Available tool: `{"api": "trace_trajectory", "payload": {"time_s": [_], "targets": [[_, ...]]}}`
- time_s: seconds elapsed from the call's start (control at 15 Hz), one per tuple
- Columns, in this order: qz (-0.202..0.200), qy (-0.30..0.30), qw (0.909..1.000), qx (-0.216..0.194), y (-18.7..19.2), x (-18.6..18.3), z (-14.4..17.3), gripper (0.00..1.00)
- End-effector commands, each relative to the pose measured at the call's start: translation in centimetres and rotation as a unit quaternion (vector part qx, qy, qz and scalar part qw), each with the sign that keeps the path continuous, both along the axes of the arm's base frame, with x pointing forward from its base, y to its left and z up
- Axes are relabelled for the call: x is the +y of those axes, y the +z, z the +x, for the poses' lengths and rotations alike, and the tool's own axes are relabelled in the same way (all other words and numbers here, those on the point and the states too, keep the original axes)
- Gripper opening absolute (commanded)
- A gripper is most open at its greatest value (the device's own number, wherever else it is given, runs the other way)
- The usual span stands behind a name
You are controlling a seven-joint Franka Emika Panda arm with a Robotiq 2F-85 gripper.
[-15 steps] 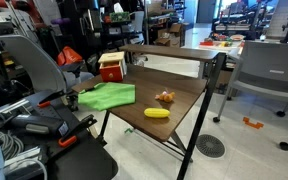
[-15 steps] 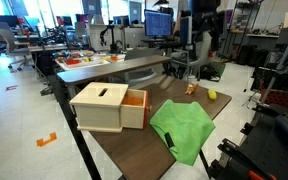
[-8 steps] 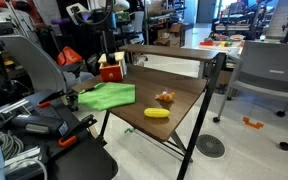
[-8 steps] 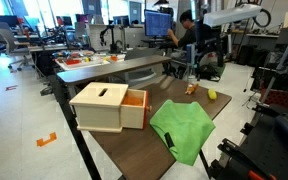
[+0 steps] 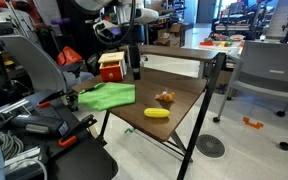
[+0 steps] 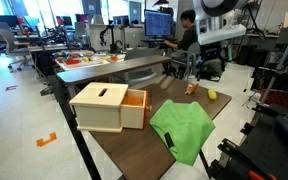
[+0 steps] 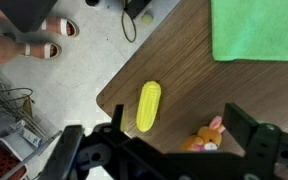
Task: Put the toy inside the chest drawer
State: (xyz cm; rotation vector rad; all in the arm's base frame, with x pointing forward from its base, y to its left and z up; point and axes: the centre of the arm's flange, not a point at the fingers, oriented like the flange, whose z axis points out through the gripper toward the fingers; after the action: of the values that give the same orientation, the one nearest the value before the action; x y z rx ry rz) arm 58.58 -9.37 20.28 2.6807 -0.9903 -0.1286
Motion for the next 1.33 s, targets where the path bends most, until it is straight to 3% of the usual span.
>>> {"api": "trace_trajectory", "payload": {"time_s": [0.0,0.27,0.53,1.07,1.13,1.2,1.27], "targets": [[-0.035,-0.061,0.9973,-0.023,-3.5,-2.0,4.4,1.00],[-0.067,-0.144,0.9852,-0.065,-6.8,-4.0,7.1,1.00],[-0.074,-0.198,0.9727,-0.097,-8.8,-5.2,9.0,1.00],[-0.055,-0.221,0.9675,-0.110,-12.3,-3.0,11.5,1.00],[-0.051,-0.220,0.9680,-0.110,-12.6,-2.7,11.6,0.75],[-0.049,-0.217,0.9688,-0.109,-12.7,-2.5,11.6,0.74],[-0.046,-0.217,0.9690,-0.109,-12.6,-2.4,11.5,0.66]]}}
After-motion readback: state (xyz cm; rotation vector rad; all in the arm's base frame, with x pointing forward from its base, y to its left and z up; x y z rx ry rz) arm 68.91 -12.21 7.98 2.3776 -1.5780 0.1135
